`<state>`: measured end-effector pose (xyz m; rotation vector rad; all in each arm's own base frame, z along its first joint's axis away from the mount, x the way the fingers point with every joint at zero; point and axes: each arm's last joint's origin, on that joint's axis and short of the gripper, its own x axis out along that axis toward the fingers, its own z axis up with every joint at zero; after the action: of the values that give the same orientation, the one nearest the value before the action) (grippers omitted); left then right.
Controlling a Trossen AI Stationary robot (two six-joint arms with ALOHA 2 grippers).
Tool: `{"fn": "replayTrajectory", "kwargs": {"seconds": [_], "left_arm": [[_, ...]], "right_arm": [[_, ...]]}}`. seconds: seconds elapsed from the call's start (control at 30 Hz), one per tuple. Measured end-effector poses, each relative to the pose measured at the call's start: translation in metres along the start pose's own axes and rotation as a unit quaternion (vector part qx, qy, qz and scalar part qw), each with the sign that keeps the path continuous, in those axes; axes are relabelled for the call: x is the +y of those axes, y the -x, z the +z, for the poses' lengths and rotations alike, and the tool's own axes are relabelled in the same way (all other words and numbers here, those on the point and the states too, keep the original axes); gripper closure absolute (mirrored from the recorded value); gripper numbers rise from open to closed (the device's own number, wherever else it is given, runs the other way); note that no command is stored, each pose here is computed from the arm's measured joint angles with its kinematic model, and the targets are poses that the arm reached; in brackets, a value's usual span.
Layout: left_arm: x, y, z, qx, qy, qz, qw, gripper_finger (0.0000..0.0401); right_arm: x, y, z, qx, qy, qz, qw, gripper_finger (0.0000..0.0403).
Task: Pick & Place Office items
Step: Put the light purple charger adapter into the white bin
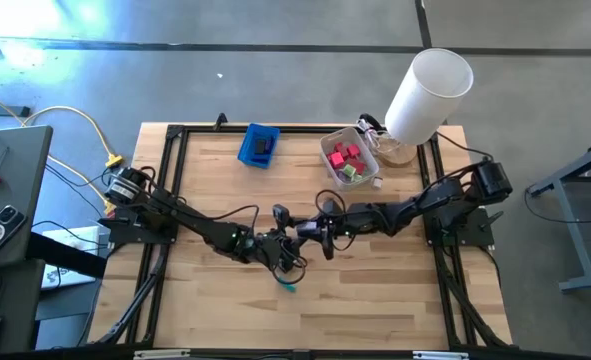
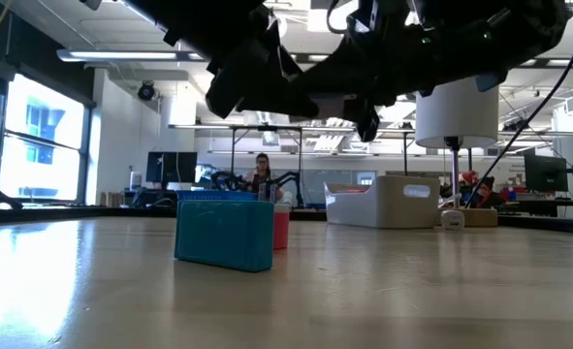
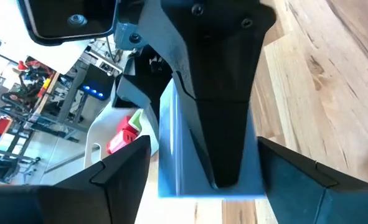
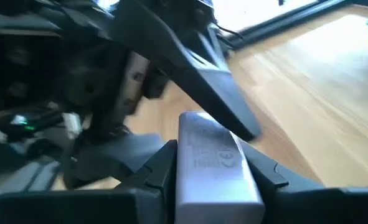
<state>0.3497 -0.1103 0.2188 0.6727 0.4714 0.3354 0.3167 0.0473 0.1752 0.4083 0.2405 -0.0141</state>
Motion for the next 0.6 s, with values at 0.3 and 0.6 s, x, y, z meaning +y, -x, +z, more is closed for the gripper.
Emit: {"fn": "replayTrajectory", "kwargs": {"seconds": [0.3,0.6], "left_arm": [[0.001,-0.001,-0.003,0.012,0.000,0.001,1.000,0.0129],[0.000,-0.001,-0.003,0.009,0.010,-0.011,1.000,0.0129]], "right_arm": [[-0.003,0.025,0.000,0.045,0.043,-0.175,0.983,0.0294],[-0.006,0.060,0.014,0.039,0.123,-0.339,0.932,0.0294]]}}
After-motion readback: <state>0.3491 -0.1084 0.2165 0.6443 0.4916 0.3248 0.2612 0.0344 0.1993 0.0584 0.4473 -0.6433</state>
